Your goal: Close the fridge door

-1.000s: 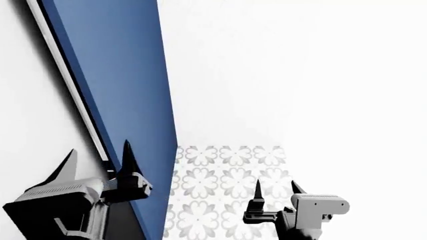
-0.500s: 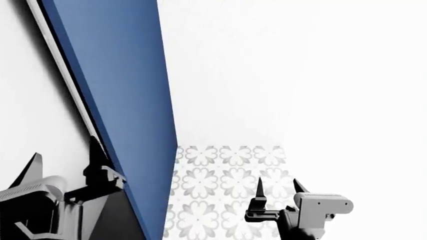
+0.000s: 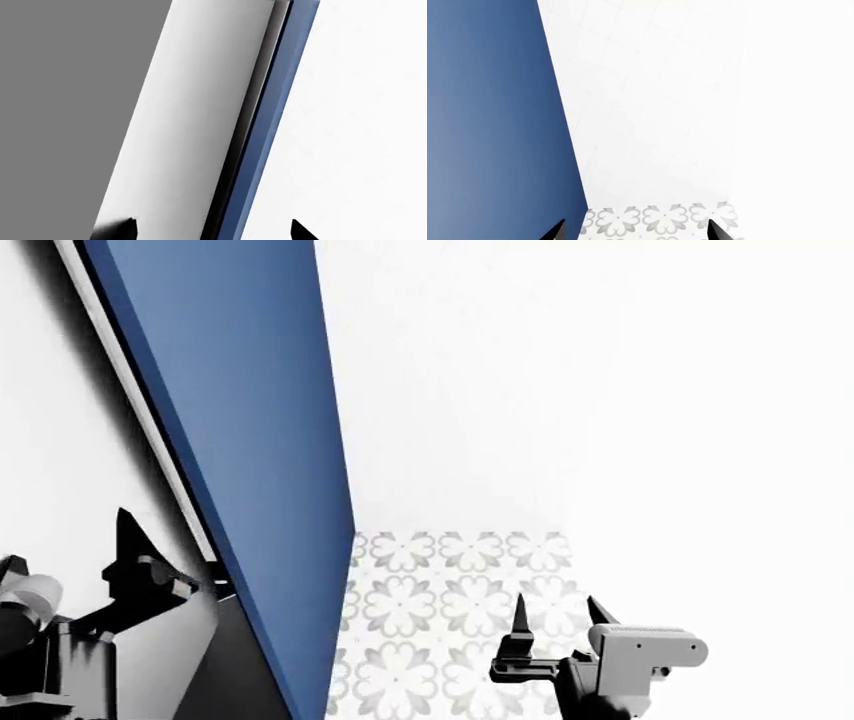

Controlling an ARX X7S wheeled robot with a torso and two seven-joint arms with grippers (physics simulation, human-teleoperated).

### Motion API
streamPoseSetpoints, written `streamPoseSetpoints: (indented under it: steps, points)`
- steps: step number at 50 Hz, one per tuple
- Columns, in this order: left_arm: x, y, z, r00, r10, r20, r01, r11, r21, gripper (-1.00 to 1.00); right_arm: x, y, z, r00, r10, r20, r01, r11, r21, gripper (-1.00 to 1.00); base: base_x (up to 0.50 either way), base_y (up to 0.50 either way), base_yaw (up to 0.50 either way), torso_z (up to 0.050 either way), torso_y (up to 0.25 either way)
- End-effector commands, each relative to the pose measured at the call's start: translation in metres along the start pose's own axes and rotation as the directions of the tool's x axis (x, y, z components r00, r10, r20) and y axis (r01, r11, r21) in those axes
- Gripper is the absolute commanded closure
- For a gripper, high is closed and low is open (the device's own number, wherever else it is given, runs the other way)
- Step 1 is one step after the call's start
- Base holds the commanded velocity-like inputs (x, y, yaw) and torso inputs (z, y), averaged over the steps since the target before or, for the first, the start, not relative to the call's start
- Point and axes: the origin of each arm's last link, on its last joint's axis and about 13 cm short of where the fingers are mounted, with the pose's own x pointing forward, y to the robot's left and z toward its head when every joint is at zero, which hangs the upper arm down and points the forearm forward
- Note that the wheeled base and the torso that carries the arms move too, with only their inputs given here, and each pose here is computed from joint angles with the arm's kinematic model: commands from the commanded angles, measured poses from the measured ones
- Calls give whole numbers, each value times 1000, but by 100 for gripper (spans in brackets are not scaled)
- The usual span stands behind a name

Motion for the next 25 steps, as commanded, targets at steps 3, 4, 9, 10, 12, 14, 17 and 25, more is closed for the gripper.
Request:
streamPoseSetpoints:
  steps: [3, 4, 9, 10, 12, 14, 17, 25]
  points:
    - [11, 16, 5, 992, 123, -6, -123, 992, 3, -100, 0, 0, 0, 1000, -1, 1, 1, 1000, 0, -100, 0, 0, 0, 0, 0]
    - [12, 17, 5, 991, 134, -6, -134, 991, 2, -100, 0, 0, 0, 1000, -1, 1, 1, 1000, -1, -100, 0, 0, 0, 0, 0]
    - [15, 23, 7, 985, 175, -8, -175, 985, -3, -100, 0, 0, 0, 1000, -2, 2, 2, 1000, -1, -100, 0, 0, 0, 0, 0]
    - [16, 23, 7, 984, 180, -9, -180, 984, -4, -100, 0, 0, 0, 1000, -3, 2, 3, 1000, -1, -100, 0, 0, 0, 0, 0]
    - [18, 25, 8, 981, 192, -6, -192, 981, -5, -100, 0, 0, 0, 1000, -3, 3, 3, 1000, -1, -100, 0, 0, 0, 0, 0]
    - [20, 27, 10, 980, 201, 3, -201, 980, -4, -100, 0, 0, 0, 1000, -4, 3, 4, 1000, -1, -100, 0, 0, 0, 0, 0]
    - [25, 29, 14, 977, 214, 22, -214, 977, 0, -100, 0, 0, 0, 1000, -4, 4, 4, 1000, -1, -100, 0, 0, 0, 0, 0]
    - [43, 38, 26, 966, 246, 75, -248, 969, 18, -100, 1, -1, 0, 1000, -9, 4, 9, 1000, -2, -100, 0, 0, 0, 0, 0]
